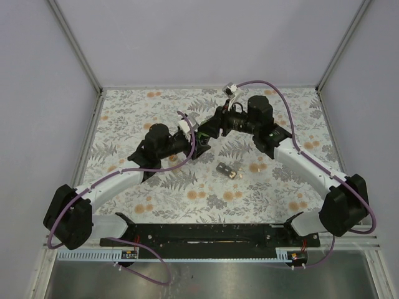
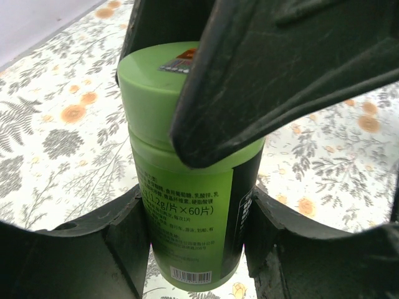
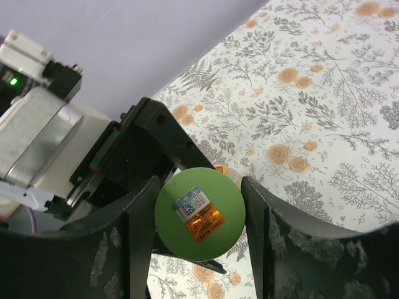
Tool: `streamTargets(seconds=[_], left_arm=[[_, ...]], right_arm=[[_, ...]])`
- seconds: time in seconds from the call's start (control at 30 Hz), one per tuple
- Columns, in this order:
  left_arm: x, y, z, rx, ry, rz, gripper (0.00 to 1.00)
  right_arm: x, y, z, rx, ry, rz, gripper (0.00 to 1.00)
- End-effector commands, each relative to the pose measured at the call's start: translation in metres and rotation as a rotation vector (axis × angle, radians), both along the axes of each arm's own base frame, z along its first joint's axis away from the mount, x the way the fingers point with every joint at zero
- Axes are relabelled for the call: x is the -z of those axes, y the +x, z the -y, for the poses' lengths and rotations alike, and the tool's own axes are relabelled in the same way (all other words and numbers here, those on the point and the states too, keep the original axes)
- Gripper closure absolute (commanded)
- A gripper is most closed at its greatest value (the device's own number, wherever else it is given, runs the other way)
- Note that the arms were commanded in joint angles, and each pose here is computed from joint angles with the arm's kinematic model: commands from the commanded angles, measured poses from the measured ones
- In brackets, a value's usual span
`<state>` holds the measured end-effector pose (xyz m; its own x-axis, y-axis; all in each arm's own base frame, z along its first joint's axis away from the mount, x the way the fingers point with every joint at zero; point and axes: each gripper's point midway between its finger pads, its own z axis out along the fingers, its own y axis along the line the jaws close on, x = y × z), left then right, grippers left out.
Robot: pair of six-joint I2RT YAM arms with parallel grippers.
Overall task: Sort the pills into containers
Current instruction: Screw the lid of the pill bottle onto the pill bottle.
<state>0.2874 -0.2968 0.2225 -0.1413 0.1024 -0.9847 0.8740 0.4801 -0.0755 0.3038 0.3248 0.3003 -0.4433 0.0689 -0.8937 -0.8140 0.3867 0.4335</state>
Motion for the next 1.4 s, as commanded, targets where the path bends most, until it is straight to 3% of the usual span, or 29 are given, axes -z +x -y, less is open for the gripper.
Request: streamTargets(seconds=[0.0, 0.07, 0.23, 0.27, 0.3, 0.6, 1.0, 1.37], left_arm=[[-0.050, 0.039, -0.012, -0.207, -0.029, 0.168, 1.00], [-0.048, 0.041, -0.013, -0.232, -0.009, 0.183, 1.00], [-0.045, 0.041, -0.014, -0.239, 0.005, 0.196, 1.00], [-0.045, 0.037, -0.012, -0.218, -0.001, 0.196, 1.00], [-0.043, 0.035, -0.010, -0.200, -0.004, 0.194, 1.00], [-0.049, 0.007, -0.005, 0.030, -0.108, 0.151, 1.00], [-0.066, -0.066, 0.010, 0.449, -0.227, 0.062, 1.00], [-0.069, -0.086, 0.011, 0.570, -0.264, 0.003, 1.00]], right_arm=[[0.010, -0.004, -0.011, 0.041, -0.038, -0.112, 0.45], [0.009, -0.003, -0.012, 0.049, -0.035, -0.118, 0.40], [0.006, -0.009, -0.008, 0.038, -0.062, -0.082, 0.15], [0.005, -0.009, -0.006, 0.039, -0.069, -0.057, 0.04], [0.006, -0.009, -0.003, 0.041, -0.079, -0.038, 0.01], [-0.023, -0.014, 0.028, -0.001, -0.014, 0.144, 0.01], [-0.047, -0.067, 0.031, -0.309, 0.095, 0.292, 0.00], [-0.047, -0.071, 0.028, -0.357, 0.116, 0.307, 0.06]])
